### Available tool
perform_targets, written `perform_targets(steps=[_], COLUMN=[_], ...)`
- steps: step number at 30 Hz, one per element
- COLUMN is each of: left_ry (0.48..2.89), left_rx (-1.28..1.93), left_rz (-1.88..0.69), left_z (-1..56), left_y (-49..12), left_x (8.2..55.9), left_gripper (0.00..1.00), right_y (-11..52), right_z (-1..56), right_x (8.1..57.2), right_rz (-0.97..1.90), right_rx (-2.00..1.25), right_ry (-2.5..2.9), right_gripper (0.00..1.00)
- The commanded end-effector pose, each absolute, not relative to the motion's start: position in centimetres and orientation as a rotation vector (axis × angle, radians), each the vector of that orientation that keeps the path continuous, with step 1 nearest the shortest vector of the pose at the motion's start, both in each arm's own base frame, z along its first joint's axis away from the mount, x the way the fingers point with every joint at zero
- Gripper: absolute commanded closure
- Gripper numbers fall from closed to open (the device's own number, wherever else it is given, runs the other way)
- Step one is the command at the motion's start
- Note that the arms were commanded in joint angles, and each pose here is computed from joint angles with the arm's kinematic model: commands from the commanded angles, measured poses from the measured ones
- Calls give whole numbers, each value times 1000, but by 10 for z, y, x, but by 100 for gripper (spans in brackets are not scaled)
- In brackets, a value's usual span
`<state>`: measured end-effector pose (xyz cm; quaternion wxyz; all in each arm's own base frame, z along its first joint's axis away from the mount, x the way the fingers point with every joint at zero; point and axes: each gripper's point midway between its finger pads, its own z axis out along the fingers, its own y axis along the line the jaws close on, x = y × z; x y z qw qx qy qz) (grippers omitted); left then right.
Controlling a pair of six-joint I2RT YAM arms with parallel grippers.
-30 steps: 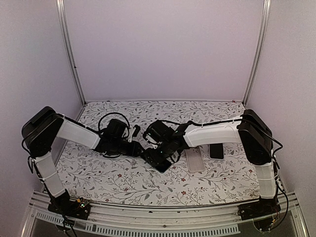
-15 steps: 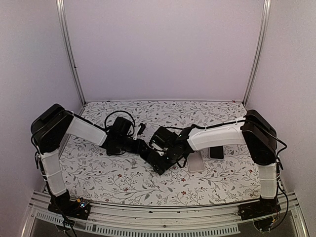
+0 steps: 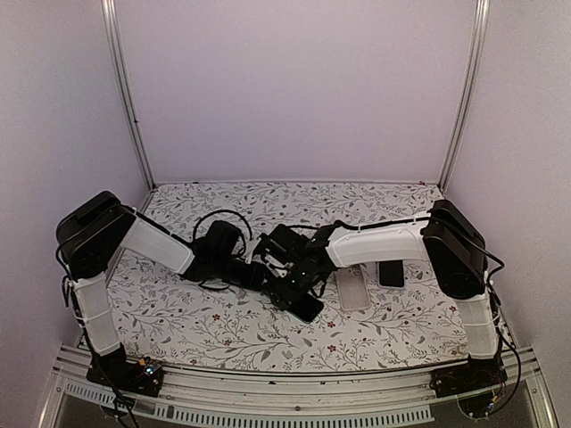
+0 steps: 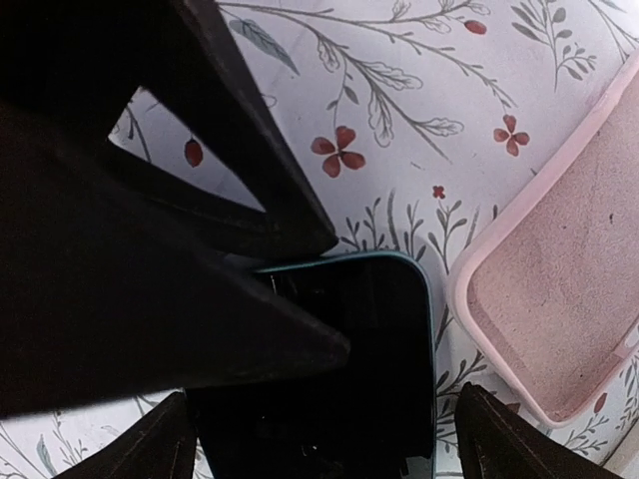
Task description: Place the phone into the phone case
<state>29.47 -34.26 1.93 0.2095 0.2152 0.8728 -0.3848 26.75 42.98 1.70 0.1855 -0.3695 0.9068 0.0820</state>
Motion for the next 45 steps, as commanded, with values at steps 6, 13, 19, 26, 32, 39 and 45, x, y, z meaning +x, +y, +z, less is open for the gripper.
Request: perform_targets(steps=[6, 13, 19, 26, 32, 39, 45], left_ry=[2424, 2414, 2392, 2401, 2394, 2393, 2386], left_rx=[594, 609, 594, 563, 554, 541, 528], left_rz=[-1012, -918, -824, -821, -801, -771, -742], left_z=[36, 48, 62, 65, 68, 69, 72], left_y=[-336, -330, -314, -309, -304, -299, -293], left_x=[290, 300, 308, 309, 310, 312, 313], left_gripper=[68, 65, 63, 62, 62, 62, 62], right_y=[394, 395, 401, 417, 415, 434, 425], right_z=[0, 0, 2, -2, 1, 54, 88], right_x=[237, 230, 224, 239, 247, 241, 255], right_rz=[150, 137, 189, 180, 132, 362, 370], right_rx=[-1161, -1268, -1294, -1288, -1263, -1240, -1072], right_ry=[2674, 2705, 2725, 2676, 2653, 2537, 2434], right_gripper=[10, 10, 13, 16, 38, 48, 49])
